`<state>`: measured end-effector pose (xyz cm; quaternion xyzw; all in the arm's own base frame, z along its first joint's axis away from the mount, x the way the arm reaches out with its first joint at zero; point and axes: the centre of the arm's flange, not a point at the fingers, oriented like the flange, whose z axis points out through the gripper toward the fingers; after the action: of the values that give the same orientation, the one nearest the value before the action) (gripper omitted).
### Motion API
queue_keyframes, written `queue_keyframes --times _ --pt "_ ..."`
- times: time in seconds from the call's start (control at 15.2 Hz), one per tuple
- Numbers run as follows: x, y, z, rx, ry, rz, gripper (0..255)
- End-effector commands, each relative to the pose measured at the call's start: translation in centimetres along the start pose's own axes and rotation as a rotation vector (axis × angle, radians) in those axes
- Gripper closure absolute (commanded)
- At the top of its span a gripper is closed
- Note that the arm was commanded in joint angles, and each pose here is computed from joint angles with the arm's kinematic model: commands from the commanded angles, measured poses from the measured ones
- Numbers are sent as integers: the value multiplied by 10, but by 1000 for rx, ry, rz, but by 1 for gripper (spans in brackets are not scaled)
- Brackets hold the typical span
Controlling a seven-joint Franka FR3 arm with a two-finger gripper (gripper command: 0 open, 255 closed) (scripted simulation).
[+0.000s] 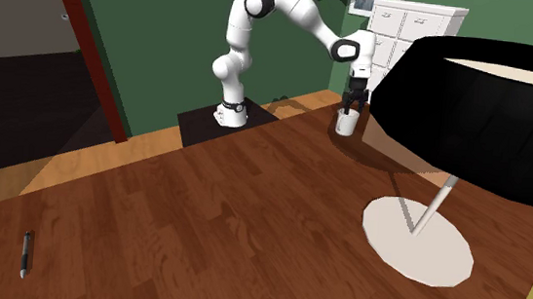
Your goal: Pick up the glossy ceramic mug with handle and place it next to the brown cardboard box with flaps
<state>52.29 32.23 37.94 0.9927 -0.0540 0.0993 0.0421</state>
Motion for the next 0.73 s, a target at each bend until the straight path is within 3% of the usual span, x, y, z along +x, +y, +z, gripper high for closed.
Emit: queue_keyframes --times 0.0,0.13,0.66 --pt "1 0 -21 0 0 0 0" --pt "1 0 -45 0 0 0 0" --pt "1 0 -45 0 0 0 0"
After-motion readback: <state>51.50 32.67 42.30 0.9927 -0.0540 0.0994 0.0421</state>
